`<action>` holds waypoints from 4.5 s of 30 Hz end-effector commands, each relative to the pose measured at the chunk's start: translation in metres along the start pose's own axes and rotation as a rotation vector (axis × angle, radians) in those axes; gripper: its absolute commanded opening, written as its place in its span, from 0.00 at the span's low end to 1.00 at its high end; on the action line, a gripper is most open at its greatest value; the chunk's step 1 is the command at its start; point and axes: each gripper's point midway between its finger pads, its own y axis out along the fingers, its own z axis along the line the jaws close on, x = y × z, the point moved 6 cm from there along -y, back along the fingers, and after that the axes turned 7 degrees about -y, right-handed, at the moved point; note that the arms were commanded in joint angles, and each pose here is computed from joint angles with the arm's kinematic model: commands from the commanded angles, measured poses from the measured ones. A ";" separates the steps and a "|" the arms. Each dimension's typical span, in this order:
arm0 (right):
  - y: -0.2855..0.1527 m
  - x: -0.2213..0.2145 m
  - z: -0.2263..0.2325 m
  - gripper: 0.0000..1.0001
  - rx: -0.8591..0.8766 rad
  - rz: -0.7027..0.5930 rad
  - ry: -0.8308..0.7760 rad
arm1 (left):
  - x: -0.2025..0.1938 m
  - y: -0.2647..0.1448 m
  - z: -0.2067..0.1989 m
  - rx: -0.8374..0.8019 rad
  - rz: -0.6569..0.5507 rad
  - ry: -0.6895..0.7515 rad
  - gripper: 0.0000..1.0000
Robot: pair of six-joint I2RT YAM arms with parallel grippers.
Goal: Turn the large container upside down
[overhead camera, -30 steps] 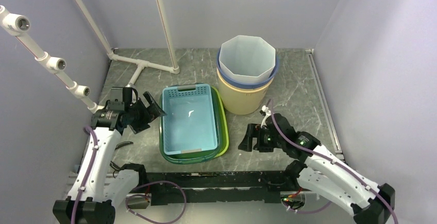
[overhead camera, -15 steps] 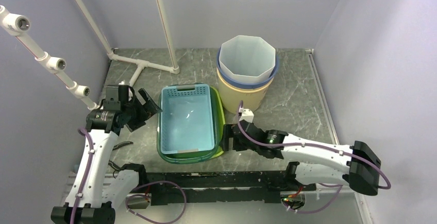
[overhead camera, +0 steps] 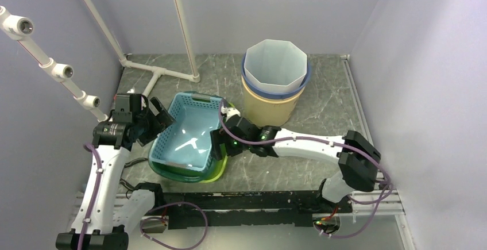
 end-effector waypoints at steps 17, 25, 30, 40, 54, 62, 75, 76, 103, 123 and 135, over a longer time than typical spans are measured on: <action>-0.044 -0.019 -0.060 0.98 -0.356 -0.070 0.136 | 0.007 -0.002 -0.033 -0.178 0.061 0.057 0.93; -0.027 -0.043 -0.055 0.94 -0.224 -0.006 0.106 | 0.010 -0.008 -0.031 -0.157 0.048 0.101 0.93; 0.005 -0.015 -0.037 0.95 -0.231 0.035 0.040 | 0.011 -0.014 -0.030 -0.149 0.035 0.095 0.93; 0.061 0.063 -0.007 0.97 -0.208 0.031 -0.056 | 0.011 -0.039 -0.019 -0.097 -0.039 0.069 0.94; -0.112 0.090 0.014 0.98 0.060 -0.240 -0.169 | 0.005 -0.020 -0.046 -0.282 0.089 0.095 0.93; -0.211 0.115 0.008 0.94 -0.005 -0.412 -0.218 | 0.001 -0.001 -0.057 -0.366 0.159 0.049 0.92; -0.290 0.155 -0.111 0.93 -0.738 -0.596 0.035 | -0.003 -0.001 -0.079 -0.478 0.213 0.106 0.89; -0.290 0.157 -0.121 0.92 -0.746 -0.575 0.062 | -0.007 0.000 -0.085 -0.483 0.217 0.128 0.89; -0.240 0.206 -0.205 0.50 -0.570 -0.467 0.194 | -0.048 0.002 -0.149 -0.521 0.231 0.312 0.89; -0.214 0.204 -0.219 0.15 -0.555 -0.357 0.173 | -0.030 -0.017 -0.131 -0.445 0.073 0.304 0.94; -0.229 0.213 -0.216 0.00 -0.589 -0.416 0.182 | -0.033 -0.014 -0.133 -0.459 0.094 0.287 0.94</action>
